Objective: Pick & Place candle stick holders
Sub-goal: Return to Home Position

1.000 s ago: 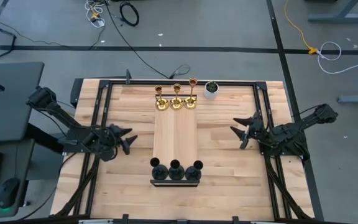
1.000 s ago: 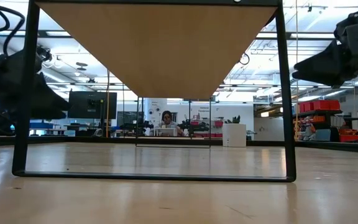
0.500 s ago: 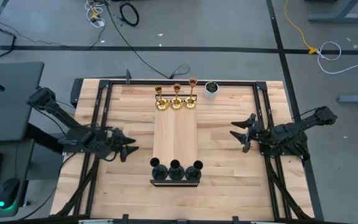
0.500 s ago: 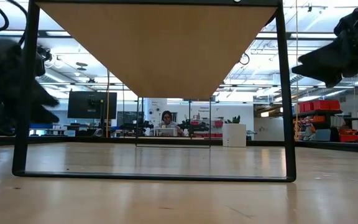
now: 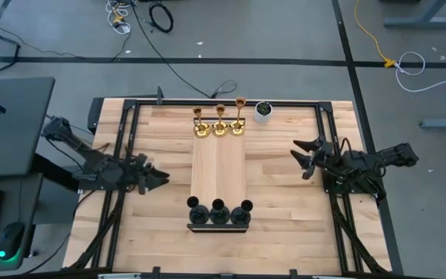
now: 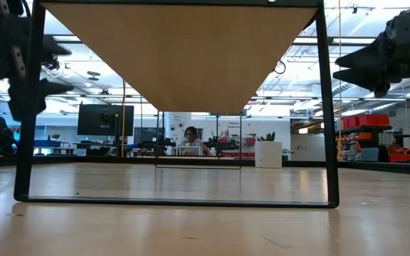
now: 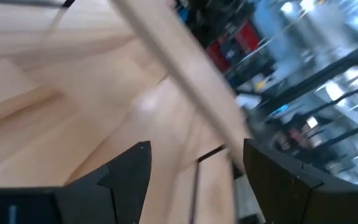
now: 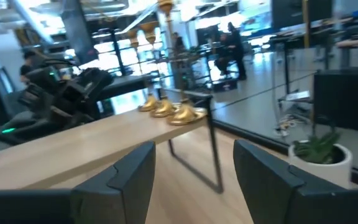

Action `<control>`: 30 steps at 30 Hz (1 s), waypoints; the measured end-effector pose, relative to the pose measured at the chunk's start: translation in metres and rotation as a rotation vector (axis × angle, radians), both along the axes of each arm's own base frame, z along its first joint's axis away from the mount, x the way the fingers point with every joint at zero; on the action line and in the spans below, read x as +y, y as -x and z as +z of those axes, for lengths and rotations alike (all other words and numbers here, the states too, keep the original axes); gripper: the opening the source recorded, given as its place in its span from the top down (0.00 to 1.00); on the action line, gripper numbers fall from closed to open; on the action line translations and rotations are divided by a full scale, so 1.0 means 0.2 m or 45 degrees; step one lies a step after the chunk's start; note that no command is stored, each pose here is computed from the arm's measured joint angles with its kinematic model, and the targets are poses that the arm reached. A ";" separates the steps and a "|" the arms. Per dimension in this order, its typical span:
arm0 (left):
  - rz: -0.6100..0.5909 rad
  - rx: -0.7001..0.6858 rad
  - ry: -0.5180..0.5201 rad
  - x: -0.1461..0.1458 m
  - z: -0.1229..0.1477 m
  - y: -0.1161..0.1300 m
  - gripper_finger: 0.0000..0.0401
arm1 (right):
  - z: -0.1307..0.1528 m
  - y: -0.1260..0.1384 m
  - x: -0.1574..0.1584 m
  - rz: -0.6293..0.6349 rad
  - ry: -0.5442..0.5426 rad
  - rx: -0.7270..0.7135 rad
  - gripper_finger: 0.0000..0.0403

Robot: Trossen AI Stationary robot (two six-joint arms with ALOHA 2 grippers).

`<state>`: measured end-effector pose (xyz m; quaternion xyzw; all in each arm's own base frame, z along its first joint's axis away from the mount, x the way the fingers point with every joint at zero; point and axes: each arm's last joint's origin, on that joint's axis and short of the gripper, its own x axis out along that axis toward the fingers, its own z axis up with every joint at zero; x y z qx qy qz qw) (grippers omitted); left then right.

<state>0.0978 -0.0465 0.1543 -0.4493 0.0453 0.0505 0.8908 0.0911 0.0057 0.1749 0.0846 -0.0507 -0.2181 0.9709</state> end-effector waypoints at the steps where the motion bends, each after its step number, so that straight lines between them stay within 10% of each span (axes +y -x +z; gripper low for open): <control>1: 0.007 -0.031 0.022 0.01 0.01 0.01 0.37 | 0.00 0.00 -0.01 -0.017 0.000 -0.001 0.46; 12: 0.090 -0.371 0.245 0.07 0.14 0.06 0.37 | 0.00 0.00 -0.03 -0.071 0.000 -0.001 0.46; 30: 0.392 -0.368 0.185 0.18 0.13 0.03 0.37 | 0.00 0.00 -0.03 -0.071 0.003 0.008 0.46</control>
